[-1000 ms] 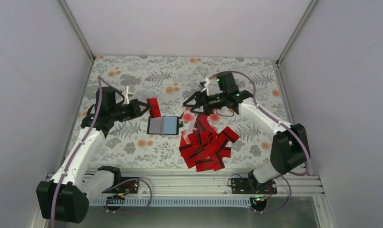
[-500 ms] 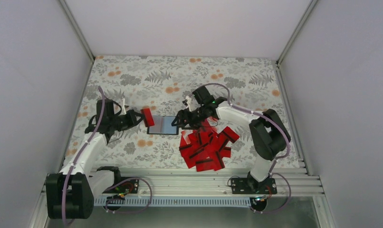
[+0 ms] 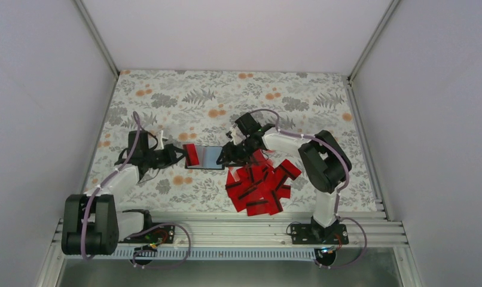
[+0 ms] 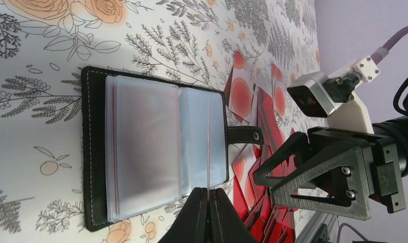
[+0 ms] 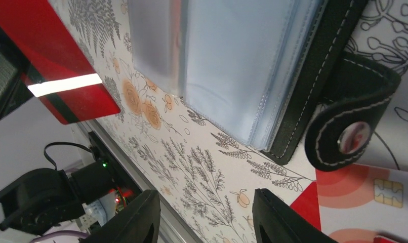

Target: Put the credit cards into the card holder

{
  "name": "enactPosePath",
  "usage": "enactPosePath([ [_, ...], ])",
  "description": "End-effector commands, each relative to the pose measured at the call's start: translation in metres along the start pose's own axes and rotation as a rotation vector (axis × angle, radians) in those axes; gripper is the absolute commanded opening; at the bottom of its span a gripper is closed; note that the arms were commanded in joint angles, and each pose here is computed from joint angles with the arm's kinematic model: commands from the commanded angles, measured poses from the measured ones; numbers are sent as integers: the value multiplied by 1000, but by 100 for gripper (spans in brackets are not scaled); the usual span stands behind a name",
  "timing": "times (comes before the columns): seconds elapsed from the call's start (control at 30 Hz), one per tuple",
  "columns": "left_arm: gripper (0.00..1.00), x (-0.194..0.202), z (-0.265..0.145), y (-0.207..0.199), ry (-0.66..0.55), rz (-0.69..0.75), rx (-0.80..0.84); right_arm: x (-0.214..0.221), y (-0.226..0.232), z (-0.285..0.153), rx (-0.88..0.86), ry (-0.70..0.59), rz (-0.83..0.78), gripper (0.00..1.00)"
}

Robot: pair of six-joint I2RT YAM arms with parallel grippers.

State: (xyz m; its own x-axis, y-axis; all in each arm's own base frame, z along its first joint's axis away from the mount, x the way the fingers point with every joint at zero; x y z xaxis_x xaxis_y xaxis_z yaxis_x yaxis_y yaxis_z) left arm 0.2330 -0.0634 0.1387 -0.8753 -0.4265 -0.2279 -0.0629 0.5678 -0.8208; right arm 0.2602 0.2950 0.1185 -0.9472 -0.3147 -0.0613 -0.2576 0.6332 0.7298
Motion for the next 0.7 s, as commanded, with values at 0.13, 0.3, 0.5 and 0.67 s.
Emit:
enactPosePath([
  [0.13,2,-14,15,3,12,56,66,-13,6,8,-16,0,-32,37],
  [0.3,2,-18,25,8,29,56,75,-18,3,15,-16,10,-29,32],
  [0.5,2,-22,35,9,43,62,92,-21,-3,22,-10,23,-28,28],
  [0.67,2,-24,42,9,57,68,96,-22,-8,25,-1,34,-23,26],
])
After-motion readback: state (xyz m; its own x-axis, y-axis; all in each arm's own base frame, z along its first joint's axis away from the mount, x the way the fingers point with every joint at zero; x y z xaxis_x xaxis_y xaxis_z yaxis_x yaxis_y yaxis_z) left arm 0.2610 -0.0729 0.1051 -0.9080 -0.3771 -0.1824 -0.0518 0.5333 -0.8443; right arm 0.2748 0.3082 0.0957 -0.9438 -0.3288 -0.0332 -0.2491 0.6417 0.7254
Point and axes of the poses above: each gripper's point midway between its finger pads, its own z axis out along the fingers, its own y axis along the line the jaws close on, x = y × z, the point moved 8 cm from there along -z, back along the fingers, and after that the axes turned 8 degrees about -z, right-handed, at the moved point
